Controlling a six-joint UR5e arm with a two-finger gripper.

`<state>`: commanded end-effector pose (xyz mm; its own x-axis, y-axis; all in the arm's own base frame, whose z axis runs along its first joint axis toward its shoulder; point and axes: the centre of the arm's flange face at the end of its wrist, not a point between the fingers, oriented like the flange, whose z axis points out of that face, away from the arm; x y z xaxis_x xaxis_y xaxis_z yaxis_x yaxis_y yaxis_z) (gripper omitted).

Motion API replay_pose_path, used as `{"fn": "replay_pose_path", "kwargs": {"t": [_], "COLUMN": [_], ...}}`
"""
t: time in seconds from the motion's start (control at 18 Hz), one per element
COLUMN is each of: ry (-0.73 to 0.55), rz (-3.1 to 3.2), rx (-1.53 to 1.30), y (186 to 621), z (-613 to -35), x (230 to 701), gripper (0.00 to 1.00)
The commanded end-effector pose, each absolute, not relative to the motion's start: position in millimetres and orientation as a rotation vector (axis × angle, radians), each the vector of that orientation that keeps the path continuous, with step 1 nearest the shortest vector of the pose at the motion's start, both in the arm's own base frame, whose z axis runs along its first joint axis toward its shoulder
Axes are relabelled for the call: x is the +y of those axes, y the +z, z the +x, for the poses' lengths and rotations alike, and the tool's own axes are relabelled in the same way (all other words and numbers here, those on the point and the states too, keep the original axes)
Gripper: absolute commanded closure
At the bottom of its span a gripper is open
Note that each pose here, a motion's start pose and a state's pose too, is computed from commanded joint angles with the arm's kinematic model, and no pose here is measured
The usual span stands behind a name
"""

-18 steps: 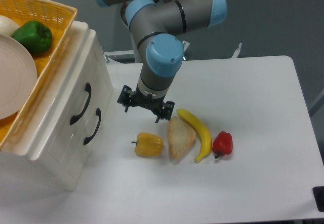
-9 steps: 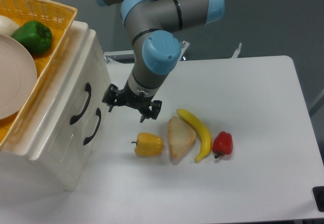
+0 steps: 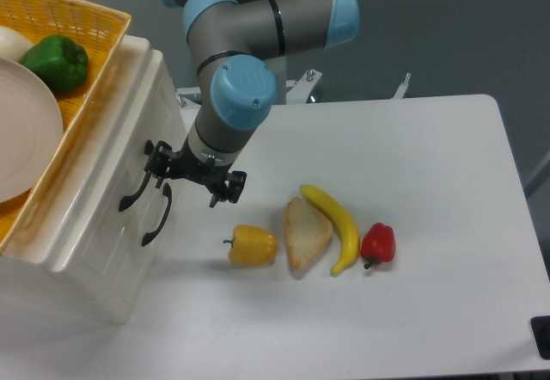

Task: Slide the top white drawer open
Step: 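Hook the gripper onto the upper drawer's black handle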

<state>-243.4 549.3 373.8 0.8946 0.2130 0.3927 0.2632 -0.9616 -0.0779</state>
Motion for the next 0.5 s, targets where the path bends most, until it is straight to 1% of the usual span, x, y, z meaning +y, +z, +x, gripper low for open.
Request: {"fn": "replay_pose_path", "kwargs": {"t": [0.5], "ry": [-0.616], "rz": [-2.927], "rx": [-0.365], "y": [375.4], "z": [-237.2], "x": [551.2], "gripper": [0.00]}}
